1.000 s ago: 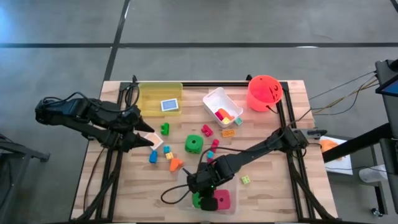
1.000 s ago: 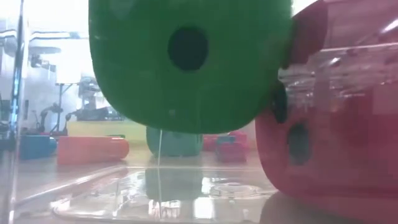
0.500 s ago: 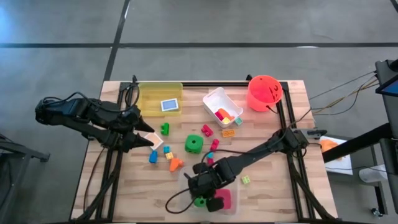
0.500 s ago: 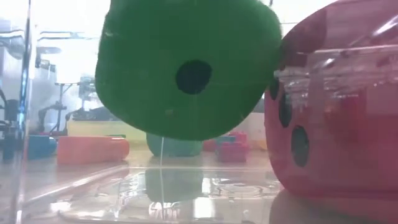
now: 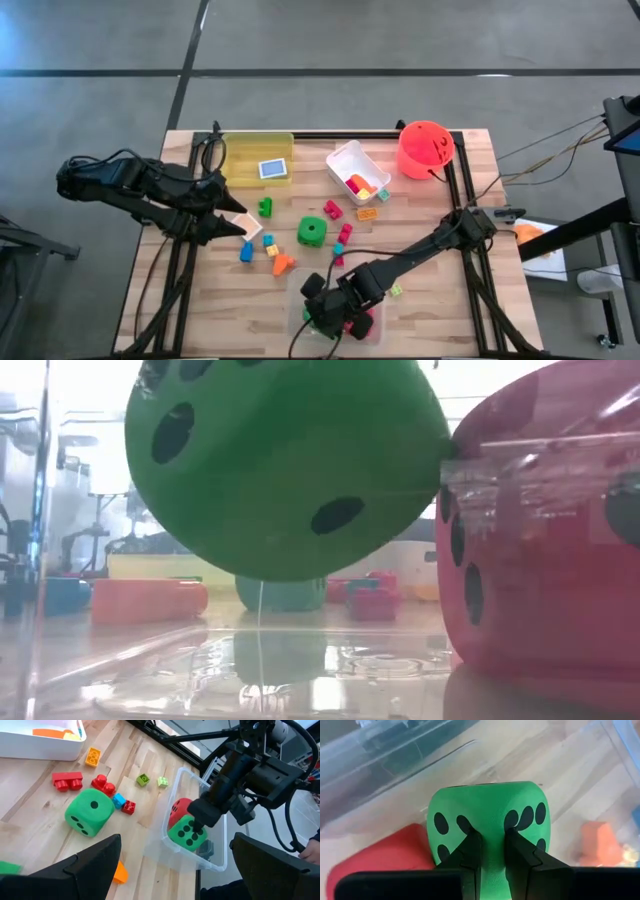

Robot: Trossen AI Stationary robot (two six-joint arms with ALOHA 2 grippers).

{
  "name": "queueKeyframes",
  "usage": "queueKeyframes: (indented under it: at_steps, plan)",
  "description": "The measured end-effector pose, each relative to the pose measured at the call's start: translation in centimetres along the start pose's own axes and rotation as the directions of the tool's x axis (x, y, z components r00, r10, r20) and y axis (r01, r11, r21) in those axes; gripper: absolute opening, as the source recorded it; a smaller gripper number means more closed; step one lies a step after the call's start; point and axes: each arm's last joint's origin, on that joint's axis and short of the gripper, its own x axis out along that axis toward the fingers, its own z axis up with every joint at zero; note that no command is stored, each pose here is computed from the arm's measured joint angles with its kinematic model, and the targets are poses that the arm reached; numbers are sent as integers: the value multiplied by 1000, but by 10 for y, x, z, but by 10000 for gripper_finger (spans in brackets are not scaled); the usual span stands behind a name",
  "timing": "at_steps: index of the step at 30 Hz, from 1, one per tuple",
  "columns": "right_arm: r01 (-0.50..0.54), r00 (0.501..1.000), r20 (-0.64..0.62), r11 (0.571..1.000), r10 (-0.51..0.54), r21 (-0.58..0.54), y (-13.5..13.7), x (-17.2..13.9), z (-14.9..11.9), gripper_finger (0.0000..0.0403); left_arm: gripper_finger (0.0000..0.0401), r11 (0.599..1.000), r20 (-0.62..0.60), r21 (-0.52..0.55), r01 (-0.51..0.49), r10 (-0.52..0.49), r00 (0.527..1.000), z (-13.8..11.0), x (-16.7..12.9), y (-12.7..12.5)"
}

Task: Pick & Place Toys
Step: Put the green dice into the transparent bin

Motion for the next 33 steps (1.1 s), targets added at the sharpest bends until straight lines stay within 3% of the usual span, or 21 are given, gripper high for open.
queueKeyframes:
  at_steps: [6,21,33]
  plan:
    - [30,1000,0,995,-30,-94,0,0,1,45,369,1000,0,0,0,0,1000,0,0,0]
    - [10,1000,-18,979,-14,-205,8,20,-5,44,369,1000,1,-1,-12,12,1000,0,0,1]
    - [19,999,-40,974,-29,-224,13,32,-12,42,369,1000,6,-1,-16,16,1000,0,0,1]
